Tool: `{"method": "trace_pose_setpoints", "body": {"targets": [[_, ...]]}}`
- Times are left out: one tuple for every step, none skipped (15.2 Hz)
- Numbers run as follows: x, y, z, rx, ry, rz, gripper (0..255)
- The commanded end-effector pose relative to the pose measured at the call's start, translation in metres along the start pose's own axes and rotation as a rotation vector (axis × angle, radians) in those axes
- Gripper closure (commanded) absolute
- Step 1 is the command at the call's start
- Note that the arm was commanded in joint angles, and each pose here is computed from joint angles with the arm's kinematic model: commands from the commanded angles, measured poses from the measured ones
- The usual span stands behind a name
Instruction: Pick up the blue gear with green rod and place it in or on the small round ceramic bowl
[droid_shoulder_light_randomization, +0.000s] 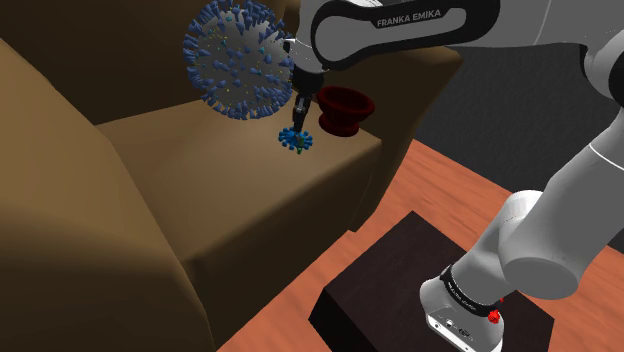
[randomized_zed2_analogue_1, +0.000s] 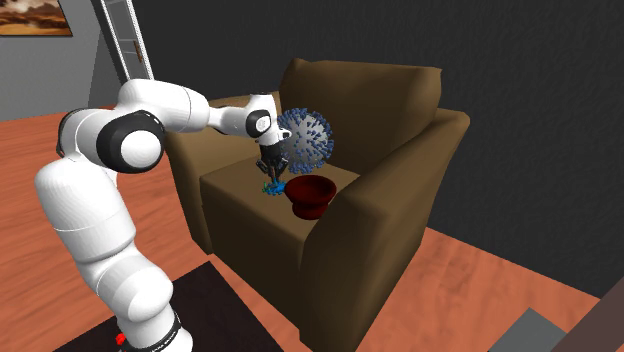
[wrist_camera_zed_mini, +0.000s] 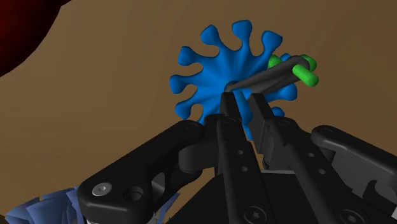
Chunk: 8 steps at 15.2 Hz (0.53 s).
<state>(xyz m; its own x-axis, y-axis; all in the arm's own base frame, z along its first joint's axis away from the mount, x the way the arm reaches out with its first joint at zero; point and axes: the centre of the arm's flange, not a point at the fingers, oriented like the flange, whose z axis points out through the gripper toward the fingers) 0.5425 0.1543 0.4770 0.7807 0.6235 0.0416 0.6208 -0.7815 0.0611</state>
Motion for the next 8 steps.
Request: {"method": "trace_pose_setpoints", "body": {"targets": [[0.0, 0.0, 0.0, 0.0, 0.0, 0.0, 255], [0.0, 0.0, -0.005, 0.0, 0.0, 0.0, 255], [0.0, 0.001, -0.011, 0.0, 0.0, 0.0, 255], [0.001, 0.001, -0.016, 0.0, 0.0, 0.0, 255], [0.001, 0.001, -0.021, 0.0, 0.0, 0.0, 255], [0.001, 0.002, -0.026, 0.0, 0.0, 0.0, 255], [0.001, 0.002, -0.032, 0.0, 0.0, 0.0, 255], [0.002, 0.002, -0.037, 0.0, 0.0, 0.0, 255]]}}
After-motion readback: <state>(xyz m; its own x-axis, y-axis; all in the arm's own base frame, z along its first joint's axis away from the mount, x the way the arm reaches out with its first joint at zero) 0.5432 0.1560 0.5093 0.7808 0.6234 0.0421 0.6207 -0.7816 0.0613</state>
